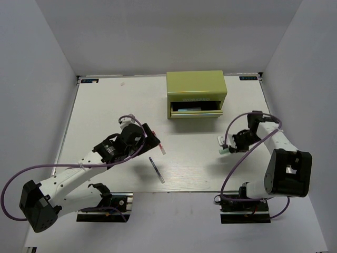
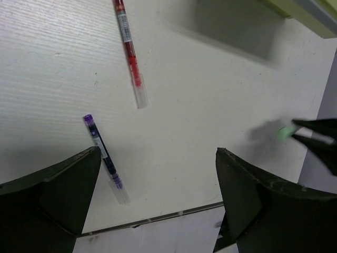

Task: Sort the stationery into containers
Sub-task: Grab a piece of stationery with the right arm, then place the stationery into the container

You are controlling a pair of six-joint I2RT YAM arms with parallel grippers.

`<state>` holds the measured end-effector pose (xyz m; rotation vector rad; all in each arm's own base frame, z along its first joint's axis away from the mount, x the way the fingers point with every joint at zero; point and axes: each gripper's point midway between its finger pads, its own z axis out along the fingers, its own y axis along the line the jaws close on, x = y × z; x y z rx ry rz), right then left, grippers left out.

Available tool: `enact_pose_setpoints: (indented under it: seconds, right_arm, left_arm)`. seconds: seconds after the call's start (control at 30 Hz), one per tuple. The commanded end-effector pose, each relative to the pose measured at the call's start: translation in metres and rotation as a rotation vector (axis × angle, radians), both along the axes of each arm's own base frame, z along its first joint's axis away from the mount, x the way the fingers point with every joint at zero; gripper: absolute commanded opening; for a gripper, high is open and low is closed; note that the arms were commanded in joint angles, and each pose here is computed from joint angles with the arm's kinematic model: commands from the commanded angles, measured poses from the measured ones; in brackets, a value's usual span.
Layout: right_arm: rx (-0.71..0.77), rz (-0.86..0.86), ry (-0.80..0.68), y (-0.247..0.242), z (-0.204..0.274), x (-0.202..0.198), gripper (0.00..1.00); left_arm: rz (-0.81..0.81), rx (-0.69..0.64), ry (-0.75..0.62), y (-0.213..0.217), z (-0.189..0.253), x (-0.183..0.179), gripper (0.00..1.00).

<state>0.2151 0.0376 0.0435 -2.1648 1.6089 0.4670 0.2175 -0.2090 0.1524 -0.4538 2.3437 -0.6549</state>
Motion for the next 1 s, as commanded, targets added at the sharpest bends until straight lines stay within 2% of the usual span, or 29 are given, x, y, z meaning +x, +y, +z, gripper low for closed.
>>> enact_pose_setpoints:
  seconds: [0.0, 0.07, 0.1, 0.13, 0.17, 0.2, 0.27, 0.3, 0.37, 0.4, 0.5, 0.73, 0.83, 0.97]
  right_arm:
    - [0.184, -0.016, -0.227, 0.036, 0.083, 0.056, 0.12]
    - [0.248, -0.071, -0.249, 0.051, 0.104, 0.066, 0.09]
    - [0.266, -0.078, -0.357, 0.055, 0.129, 0.081, 0.08]
    - [0.287, -0.125, -0.423, 0.055, 0.143, 0.097, 0.08]
    - [0.302, -0.118, -0.43, 0.07, 0.149, 0.096, 0.08]
    - [0.324, -0.113, -0.536, 0.075, 0.17, 0.112, 0.08]
    - [0.343, -0.139, -0.54, 0.089, 0.184, 0.119, 0.08]
    - [0.358, -0.195, -0.486, 0.093, 0.178, 0.127, 0.08]
    - [0.372, -0.204, -0.523, 0.105, 0.203, 0.14, 0.08]
    - [0.383, -0.233, -0.482, 0.113, 0.199, 0.145, 0.09]
    - [0.368, -0.264, -0.551, 0.127, 0.217, 0.171, 0.1]
    - [0.338, -0.249, -0.525, 0.157, 0.204, 0.192, 0.14]
    - [0.318, -0.249, -0.521, 0.166, 0.194, 0.194, 0.18]
    - [0.28, -0.287, -0.558, 0.168, 0.185, 0.202, 0.37]
  left_arm:
    - [-0.011, -0.039, 0.025, -0.004, -0.005, -0.005, 1.0]
    - [-0.022, -0.049, 0.029, -0.008, -0.009, -0.005, 1.0]
    - [-0.031, -0.05, 0.041, -0.01, -0.013, -0.007, 1.0]
    - [-0.032, -0.062, 0.028, -0.012, -0.01, -0.004, 1.0]
    - [-0.038, -0.06, 0.039, -0.014, -0.013, -0.005, 1.0]
    - [-0.038, -0.061, 0.038, -0.016, -0.014, -0.003, 1.0]
    - [-0.045, -0.064, 0.044, -0.018, -0.016, -0.003, 1.0]
    - [-0.053, -0.052, 0.044, -0.02, -0.017, -0.001, 1.0]
    - [-0.053, -0.049, 0.047, -0.021, -0.016, 0.001, 1.0]
    - [-0.066, -0.041, 0.054, -0.022, -0.019, 0.0, 1.0]
    - [-0.073, -0.041, 0.044, -0.023, -0.018, 0.001, 1.0]
    - [-0.073, -0.047, 0.037, -0.023, -0.015, 0.001, 1.0]
    - [-0.073, -0.048, 0.036, -0.021, -0.016, -0.001, 1.0]
    - [-0.073, -0.048, 0.036, -0.02, -0.017, -0.003, 1.0]
